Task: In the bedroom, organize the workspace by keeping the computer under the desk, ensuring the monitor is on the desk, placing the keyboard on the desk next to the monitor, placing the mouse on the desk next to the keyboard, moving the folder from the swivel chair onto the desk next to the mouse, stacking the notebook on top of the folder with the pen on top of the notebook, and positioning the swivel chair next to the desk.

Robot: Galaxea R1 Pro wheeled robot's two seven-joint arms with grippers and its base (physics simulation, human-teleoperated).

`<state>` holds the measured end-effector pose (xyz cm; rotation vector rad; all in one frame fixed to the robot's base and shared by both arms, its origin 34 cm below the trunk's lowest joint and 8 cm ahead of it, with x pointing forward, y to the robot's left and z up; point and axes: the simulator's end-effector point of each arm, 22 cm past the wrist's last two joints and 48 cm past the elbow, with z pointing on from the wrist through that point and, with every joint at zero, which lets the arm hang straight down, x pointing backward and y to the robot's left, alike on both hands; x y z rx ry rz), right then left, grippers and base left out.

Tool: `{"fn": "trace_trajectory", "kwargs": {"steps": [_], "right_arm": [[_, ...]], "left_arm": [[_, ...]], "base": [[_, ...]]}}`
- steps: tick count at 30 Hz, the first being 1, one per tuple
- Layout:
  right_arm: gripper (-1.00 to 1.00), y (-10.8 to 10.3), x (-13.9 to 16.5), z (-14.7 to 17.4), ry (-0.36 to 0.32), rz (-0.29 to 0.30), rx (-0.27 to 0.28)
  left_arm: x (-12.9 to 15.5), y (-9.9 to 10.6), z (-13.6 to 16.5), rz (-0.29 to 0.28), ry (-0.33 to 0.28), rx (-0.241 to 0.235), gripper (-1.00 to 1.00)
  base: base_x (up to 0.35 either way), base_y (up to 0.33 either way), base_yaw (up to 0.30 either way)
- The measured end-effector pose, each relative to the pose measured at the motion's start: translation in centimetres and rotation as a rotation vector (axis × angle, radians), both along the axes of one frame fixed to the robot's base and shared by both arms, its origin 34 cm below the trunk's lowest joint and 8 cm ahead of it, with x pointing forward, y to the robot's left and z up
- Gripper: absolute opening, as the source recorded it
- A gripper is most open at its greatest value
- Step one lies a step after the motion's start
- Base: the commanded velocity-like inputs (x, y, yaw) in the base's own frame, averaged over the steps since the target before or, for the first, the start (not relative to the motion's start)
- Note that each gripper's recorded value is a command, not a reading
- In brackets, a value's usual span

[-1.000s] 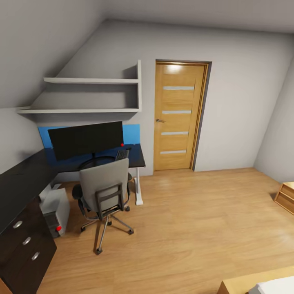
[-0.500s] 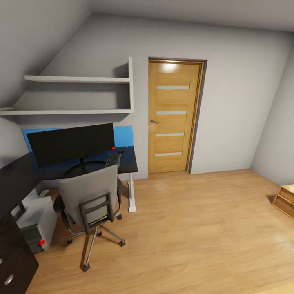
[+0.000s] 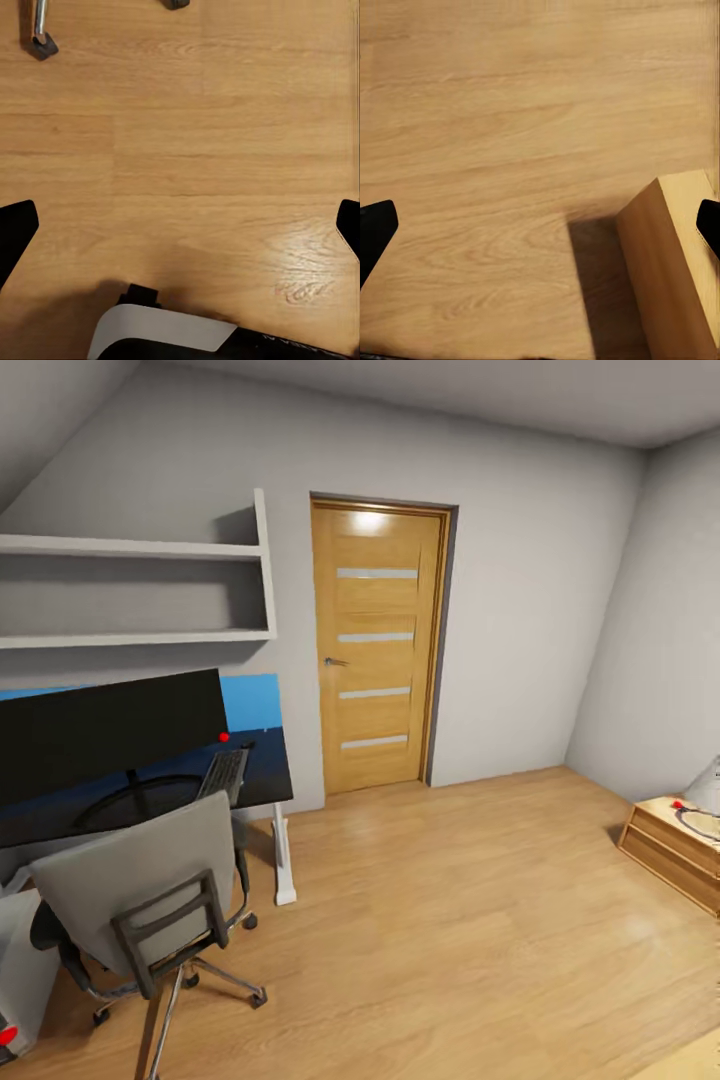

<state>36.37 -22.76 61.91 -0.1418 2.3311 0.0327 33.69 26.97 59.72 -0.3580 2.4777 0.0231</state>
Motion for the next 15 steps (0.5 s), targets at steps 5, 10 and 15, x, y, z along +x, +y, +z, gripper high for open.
{"fn": "trace_trajectory", "kwargs": {"steps": [5,10,15], "right_arm": [[1.00,0.00,0.05,0.02,-0.001,0.000,0.000],[1.00,0.00,0.03,0.02,-0.001,0.000,0.000],[1.00,0.09,0.01,0.01,0.000,0.000,0.001]], "left_arm": [[0.00,-0.04,0.00,0.000,0.000,-0.001,1.00],[0.01,-0.11,0.00,0.000,0.000,-0.001,1.00],[-0.02,-0.15,-0.01,0.000,0.000,-0.002,1.00]], "base": [[0.323,0.091,-0.264],[0.329,0.091,-0.264],[0.336,0.033,-0.264]]}}
